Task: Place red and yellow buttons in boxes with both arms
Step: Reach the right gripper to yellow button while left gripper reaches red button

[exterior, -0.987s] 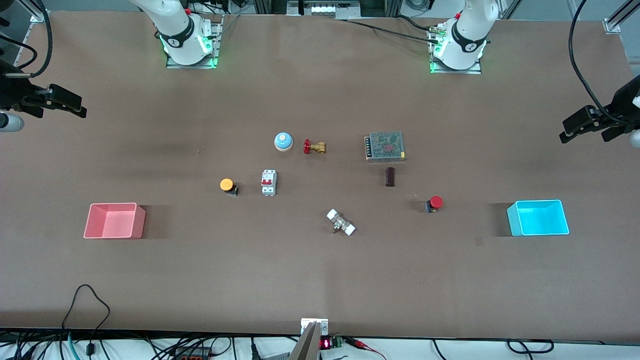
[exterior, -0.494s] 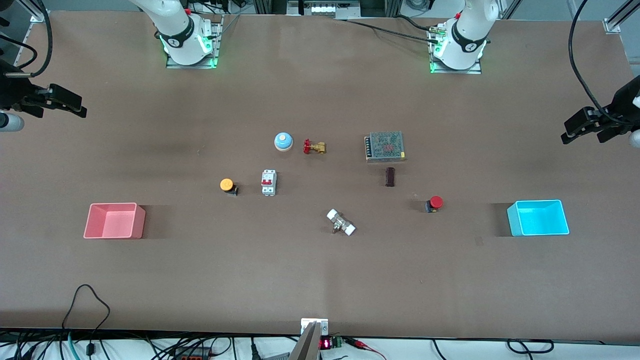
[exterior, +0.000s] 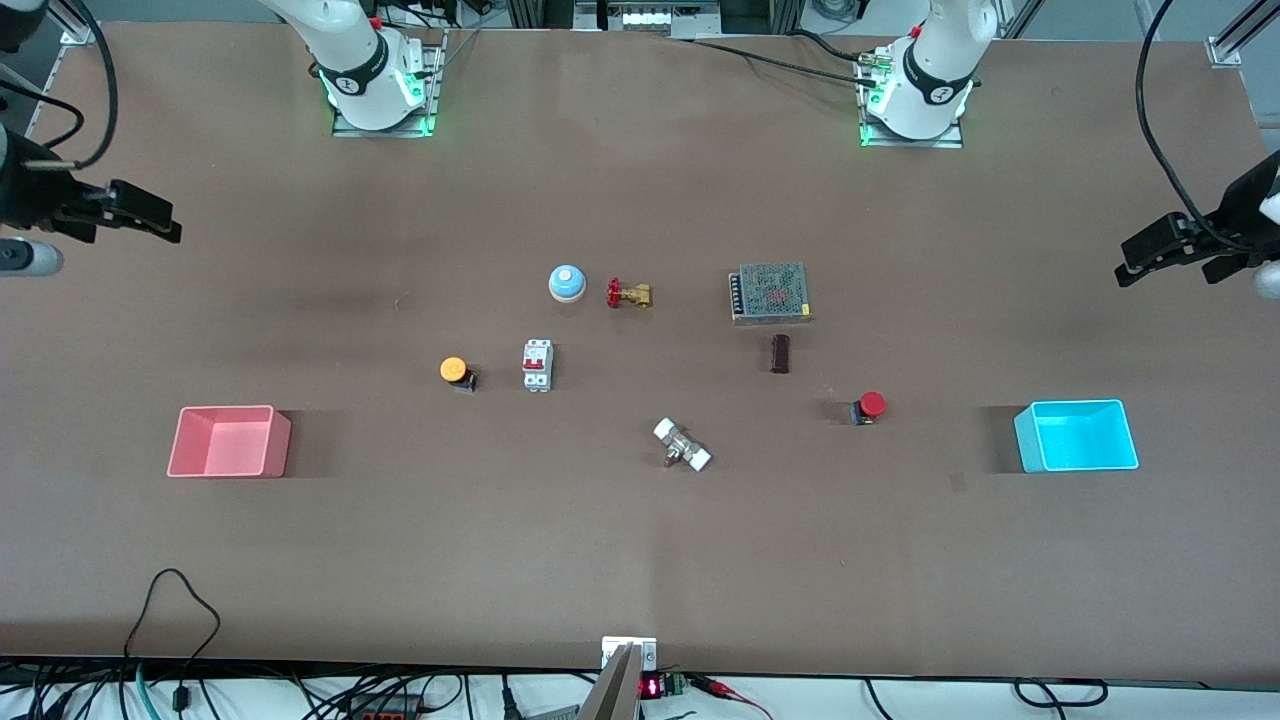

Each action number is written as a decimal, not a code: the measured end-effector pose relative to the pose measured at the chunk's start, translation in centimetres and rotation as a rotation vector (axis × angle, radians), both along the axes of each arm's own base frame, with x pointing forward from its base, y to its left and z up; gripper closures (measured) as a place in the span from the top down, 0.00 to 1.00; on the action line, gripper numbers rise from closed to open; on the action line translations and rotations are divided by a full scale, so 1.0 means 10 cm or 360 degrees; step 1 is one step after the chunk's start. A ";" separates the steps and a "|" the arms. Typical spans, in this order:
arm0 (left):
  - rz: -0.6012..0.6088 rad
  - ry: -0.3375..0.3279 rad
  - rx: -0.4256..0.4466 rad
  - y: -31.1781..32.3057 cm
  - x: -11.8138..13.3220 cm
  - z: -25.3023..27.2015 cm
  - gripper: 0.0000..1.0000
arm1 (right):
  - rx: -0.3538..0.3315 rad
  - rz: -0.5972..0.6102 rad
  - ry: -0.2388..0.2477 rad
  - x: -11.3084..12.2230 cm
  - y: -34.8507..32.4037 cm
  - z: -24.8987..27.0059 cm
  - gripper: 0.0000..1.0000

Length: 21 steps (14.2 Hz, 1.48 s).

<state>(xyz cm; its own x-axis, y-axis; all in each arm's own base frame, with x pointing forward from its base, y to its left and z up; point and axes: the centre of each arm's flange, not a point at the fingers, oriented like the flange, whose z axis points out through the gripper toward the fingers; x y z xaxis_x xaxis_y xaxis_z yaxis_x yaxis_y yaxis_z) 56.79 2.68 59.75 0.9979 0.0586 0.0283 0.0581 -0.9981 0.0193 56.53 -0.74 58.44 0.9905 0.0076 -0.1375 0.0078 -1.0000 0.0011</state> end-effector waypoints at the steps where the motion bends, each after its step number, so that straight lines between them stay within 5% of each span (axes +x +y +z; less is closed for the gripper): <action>1: -0.0004 0.0014 -0.0002 -0.04 0.02 -0.05 1.00 | -0.0006 0.0011 -0.0013 0.07 0.05 -0.08 1.00; 6: 0.0025 0.0105 -0.0023 -0.43 0.18 -0.40 1.00 | -0.0038 0.0156 -0.0053 0.46 0.64 -0.67 1.00; 9: 0.0021 0.0079 -0.0033 -0.50 0.28 -0.52 1.00 | -0.0067 0.0272 0.0009 0.58 1.16 -1.19 1.00; 12: -0.0005 0.0054 -0.0043 -0.60 0.35 -0.60 1.00 | -0.0100 0.0222 0.0088 0.58 1.76 -1.72 1.00; 21: 0.0015 0.0115 -0.0075 -1.22 0.64 -1.53 1.00 | -0.0140 0.0088 0.0062 0.55 2.62 -2.90 1.00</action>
<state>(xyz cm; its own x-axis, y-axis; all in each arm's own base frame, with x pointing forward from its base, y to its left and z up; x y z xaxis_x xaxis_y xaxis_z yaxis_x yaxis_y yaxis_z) 63.15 -9.56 44.48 0.9966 0.0674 -0.0466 0.0702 -0.9956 0.0616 61.99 25.43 29.46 0.9828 0.0483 -0.1782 0.0647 -0.9941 0.0875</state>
